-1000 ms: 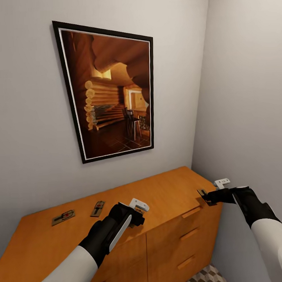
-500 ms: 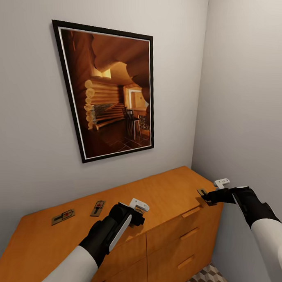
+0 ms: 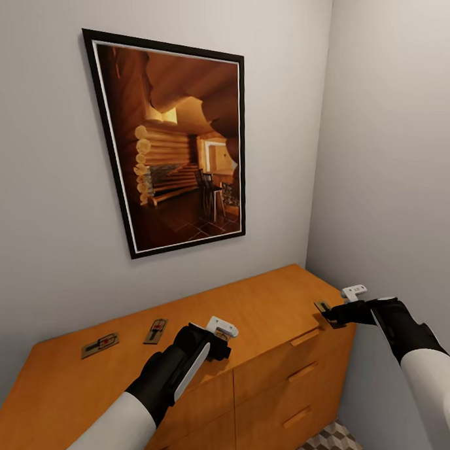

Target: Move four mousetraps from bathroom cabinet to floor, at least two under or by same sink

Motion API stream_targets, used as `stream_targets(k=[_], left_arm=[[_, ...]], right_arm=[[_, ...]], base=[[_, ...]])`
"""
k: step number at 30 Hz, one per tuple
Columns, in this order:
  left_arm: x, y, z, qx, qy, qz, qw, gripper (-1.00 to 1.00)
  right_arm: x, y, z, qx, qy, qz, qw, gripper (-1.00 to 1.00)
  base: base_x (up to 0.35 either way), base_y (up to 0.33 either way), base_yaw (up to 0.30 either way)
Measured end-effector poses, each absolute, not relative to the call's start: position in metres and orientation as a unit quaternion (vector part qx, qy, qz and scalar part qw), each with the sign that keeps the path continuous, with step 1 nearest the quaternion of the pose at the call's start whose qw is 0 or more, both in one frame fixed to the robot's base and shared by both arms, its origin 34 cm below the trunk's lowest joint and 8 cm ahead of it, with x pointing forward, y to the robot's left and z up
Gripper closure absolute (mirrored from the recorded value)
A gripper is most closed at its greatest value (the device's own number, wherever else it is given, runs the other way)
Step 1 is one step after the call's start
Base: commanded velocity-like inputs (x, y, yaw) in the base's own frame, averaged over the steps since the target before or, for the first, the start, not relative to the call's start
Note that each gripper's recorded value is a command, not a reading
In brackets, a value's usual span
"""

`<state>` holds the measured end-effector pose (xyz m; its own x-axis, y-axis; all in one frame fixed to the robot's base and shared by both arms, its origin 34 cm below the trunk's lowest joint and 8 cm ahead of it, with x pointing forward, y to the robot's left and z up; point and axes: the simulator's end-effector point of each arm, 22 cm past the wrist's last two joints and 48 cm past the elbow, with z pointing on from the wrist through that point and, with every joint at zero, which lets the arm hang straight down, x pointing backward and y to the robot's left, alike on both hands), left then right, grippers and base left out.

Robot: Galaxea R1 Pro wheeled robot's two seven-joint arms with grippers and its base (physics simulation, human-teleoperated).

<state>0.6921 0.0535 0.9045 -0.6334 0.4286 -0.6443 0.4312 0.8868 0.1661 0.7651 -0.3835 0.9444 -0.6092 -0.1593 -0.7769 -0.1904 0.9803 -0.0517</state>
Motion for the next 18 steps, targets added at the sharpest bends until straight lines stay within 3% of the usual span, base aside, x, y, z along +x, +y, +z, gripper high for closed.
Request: stream_targets(k=[18], left_arm=[[0.6922,0.0535,0.9031,0.238,0.904,-0.002,0.356,-1.00]], right_arm=[[0.7652,-0.3838,0.9428,-0.097,0.897,0.018,0.431,1.00]], base=[[0.000,0.000,0.000]])
